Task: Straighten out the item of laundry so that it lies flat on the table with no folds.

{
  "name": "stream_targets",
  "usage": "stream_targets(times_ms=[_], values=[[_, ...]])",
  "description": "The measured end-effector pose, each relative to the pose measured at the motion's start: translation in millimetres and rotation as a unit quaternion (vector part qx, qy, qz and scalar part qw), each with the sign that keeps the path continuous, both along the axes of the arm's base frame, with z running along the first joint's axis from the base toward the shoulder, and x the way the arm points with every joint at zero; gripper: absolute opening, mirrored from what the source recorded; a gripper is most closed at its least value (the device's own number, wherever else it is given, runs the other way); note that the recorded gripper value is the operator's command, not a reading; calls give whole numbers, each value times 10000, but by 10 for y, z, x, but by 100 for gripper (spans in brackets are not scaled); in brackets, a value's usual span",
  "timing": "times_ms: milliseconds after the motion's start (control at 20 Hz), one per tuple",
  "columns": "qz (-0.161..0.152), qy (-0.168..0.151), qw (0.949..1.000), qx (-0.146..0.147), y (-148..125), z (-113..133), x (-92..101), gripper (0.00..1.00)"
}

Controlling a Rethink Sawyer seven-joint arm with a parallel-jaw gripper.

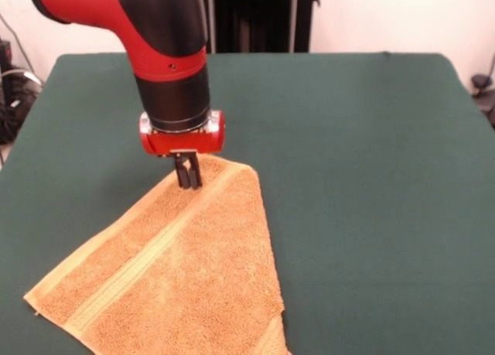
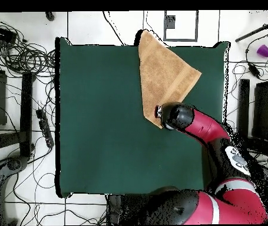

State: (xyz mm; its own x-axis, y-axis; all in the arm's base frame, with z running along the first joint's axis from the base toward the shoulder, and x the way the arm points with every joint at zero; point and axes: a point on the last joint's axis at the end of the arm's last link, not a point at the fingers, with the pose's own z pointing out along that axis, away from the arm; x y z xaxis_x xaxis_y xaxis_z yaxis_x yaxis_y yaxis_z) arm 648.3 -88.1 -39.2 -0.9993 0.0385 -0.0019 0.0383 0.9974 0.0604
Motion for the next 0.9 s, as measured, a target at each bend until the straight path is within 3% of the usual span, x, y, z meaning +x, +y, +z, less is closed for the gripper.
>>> stream_targets(times_ms=[900], values=[[475, 595, 9968, -229, 12, 9, -759, 0]])
